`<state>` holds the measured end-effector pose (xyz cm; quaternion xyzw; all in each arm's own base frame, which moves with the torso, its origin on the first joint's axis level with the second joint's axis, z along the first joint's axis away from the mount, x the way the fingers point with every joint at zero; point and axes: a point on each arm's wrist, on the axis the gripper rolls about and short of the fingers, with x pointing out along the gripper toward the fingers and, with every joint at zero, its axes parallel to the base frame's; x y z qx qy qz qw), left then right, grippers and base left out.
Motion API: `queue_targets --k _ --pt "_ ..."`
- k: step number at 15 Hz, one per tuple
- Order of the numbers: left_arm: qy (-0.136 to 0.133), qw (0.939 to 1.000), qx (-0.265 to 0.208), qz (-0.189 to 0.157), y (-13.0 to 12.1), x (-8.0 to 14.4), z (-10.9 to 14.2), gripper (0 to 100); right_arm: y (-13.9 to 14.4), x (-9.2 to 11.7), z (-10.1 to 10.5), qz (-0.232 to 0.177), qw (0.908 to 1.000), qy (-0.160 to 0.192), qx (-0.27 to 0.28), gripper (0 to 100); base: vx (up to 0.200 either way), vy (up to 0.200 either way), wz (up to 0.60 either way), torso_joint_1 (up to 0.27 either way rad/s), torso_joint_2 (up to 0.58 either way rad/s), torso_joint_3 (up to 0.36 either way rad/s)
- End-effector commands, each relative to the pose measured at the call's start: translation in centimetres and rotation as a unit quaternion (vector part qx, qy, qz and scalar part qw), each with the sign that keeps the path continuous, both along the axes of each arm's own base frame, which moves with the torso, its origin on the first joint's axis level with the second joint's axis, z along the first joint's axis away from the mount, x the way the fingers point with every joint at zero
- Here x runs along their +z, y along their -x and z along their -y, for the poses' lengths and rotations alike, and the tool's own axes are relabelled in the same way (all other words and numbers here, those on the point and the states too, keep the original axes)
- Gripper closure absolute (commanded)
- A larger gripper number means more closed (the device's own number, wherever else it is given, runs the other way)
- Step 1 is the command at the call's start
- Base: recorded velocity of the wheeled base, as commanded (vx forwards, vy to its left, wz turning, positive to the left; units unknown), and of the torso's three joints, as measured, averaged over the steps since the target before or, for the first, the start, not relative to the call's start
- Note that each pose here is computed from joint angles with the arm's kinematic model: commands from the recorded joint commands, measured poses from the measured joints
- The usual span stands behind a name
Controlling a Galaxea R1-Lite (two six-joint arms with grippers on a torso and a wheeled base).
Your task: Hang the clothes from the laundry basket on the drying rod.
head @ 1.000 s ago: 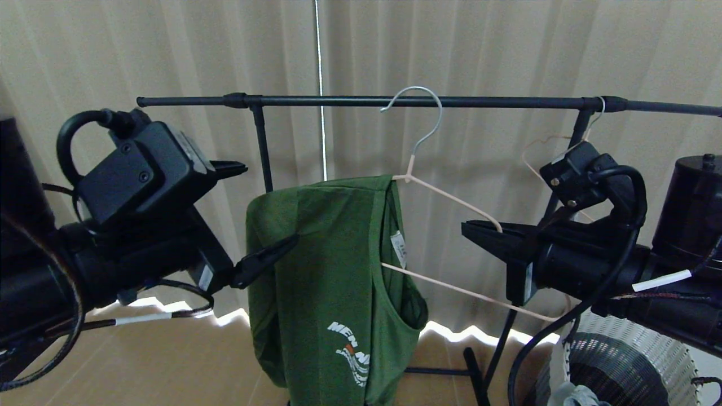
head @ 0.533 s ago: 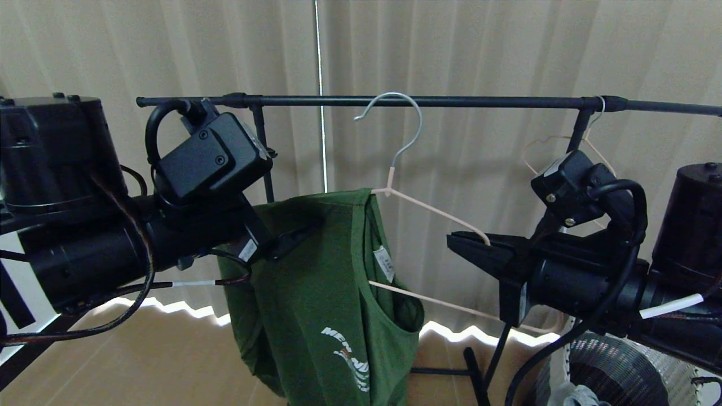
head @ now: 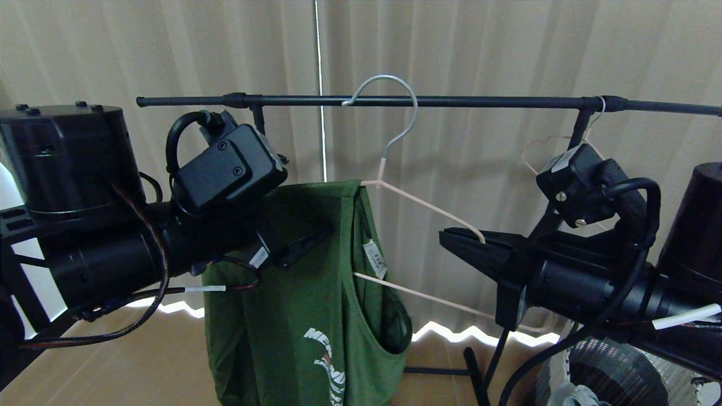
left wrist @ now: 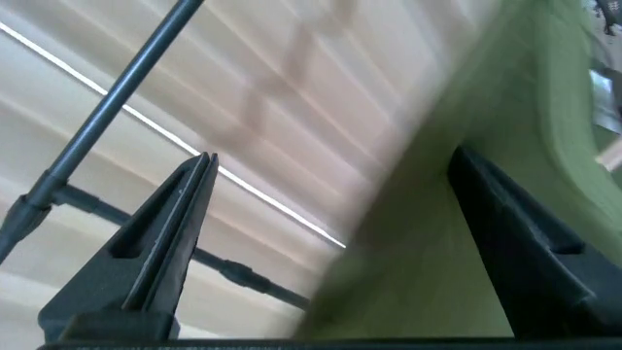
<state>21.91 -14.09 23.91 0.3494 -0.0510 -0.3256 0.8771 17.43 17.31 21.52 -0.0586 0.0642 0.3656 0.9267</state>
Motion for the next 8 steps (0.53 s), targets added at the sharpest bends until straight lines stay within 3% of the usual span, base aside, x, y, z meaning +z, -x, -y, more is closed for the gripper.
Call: queue_targets --k 1,8 --pt "0.000 1.0000 -0.001 0.000 0.14 -0.03 -0.05 100 0.14 -0.26 -0.07 -0.003 1.0000 0.003 0.003 100 0.000 0.000 0.00 0.000 0.00 0.000" --pt "-0.001 1.0000 0.001 -0.002 0.18 -0.16 -0.12 100 0.26 -0.41 0.06 -0.005 1.0000 0.004 0.002 100 0.000 0.000 0.00 0.000 0.00 0.000"
